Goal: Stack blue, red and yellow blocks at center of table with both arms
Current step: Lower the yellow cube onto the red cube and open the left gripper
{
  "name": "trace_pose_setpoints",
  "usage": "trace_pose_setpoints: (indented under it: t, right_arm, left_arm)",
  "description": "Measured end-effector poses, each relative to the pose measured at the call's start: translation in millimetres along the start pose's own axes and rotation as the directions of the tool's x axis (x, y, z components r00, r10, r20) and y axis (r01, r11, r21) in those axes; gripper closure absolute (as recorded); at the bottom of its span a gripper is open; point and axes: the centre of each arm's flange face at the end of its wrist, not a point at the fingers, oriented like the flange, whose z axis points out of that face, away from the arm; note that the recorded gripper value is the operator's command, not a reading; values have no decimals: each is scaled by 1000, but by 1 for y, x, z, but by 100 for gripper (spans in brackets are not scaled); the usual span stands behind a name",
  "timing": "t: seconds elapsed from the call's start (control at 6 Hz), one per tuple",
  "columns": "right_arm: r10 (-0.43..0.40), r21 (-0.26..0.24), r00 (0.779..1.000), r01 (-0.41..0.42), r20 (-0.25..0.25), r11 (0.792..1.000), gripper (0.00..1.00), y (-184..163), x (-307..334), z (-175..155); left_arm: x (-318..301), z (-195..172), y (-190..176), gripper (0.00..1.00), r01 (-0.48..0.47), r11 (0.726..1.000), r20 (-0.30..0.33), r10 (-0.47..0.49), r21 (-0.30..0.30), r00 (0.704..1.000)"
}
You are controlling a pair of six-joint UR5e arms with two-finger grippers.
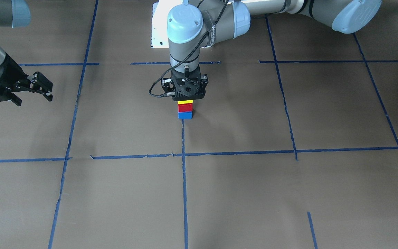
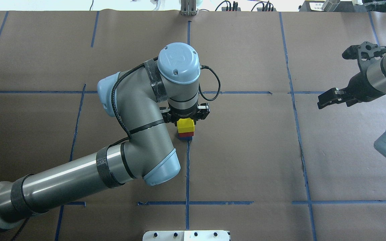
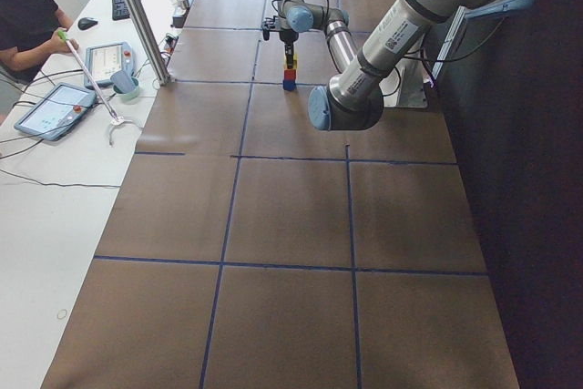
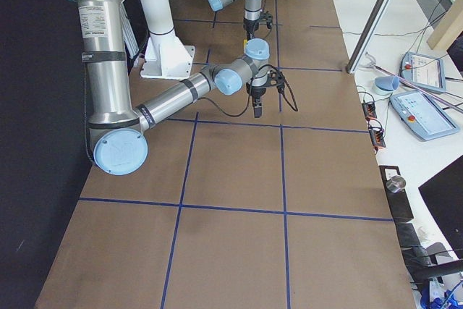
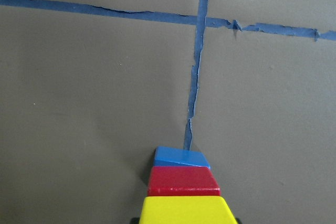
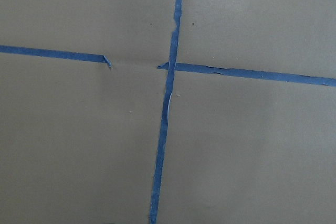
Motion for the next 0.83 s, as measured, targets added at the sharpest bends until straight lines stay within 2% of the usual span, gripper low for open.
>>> trace_pose_setpoints:
  t: [0.17, 0.5, 0.83]
  right_arm:
    - [0, 0, 1000, 0, 0, 1000, 0, 0, 0, 0]
    - [1, 0, 1000, -1, -2, 1000, 0, 0, 0, 1]
    - [2, 0, 1000, -2, -5, 1000, 0, 0, 1, 1]
  left_arm:
    - [1, -1, 0, 73, -1, 1000, 0, 1, 4, 1000]
    - [1, -2, 0, 48, -2, 1000, -1, 2, 8, 1000]
    - [1, -2, 0, 39, -2, 1000, 0, 2, 9, 1000]
